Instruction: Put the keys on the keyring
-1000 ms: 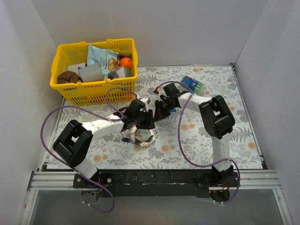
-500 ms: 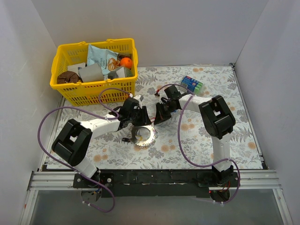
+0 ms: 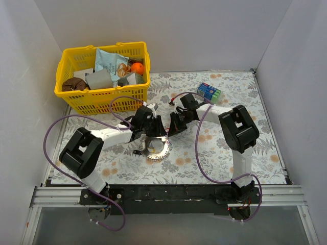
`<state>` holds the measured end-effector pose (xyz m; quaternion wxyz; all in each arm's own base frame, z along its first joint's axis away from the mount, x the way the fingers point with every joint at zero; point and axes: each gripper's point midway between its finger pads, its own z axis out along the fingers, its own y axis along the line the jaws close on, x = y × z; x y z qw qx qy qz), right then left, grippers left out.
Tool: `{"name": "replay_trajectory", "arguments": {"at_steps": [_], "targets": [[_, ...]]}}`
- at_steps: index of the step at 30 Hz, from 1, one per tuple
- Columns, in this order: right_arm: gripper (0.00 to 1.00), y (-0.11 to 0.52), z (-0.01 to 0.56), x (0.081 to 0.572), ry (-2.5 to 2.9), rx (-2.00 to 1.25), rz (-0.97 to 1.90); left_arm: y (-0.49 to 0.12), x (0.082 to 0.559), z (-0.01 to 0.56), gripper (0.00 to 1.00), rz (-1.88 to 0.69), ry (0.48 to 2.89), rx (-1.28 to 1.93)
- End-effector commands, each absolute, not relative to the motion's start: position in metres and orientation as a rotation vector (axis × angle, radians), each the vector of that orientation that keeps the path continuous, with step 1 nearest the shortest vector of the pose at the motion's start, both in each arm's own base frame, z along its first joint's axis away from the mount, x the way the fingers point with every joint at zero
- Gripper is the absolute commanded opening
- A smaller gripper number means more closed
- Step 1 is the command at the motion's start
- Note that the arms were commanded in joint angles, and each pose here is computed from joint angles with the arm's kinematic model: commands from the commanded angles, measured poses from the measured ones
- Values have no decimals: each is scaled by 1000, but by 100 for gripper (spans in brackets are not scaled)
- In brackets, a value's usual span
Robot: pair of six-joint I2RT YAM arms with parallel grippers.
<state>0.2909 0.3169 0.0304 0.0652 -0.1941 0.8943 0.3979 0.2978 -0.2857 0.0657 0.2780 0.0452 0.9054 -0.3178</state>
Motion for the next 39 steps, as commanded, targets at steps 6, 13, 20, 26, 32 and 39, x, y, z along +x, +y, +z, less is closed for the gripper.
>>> {"name": "replay_trajectory", "arguments": {"at_steps": [6,13,20,26,32,39], "targets": [[1,321,62,287,2603,-626,1269,-292,308,68,31,-864,2405,140],[1,320,60,286,2606,-631,1264,-291,311,65,31,-849,2403,138],[1,320,60,289,2607,-638,1251,-292,313,60,31,-836,2411,136],[1,319,59,288,2610,-638,1248,-288,316,54,31,-804,2417,128],[1,319,58,288,2614,-639,1241,-287,320,55,31,-782,2405,122],[1,318,57,290,2611,-642,1233,-289,323,63,32,-784,2379,160]]}}
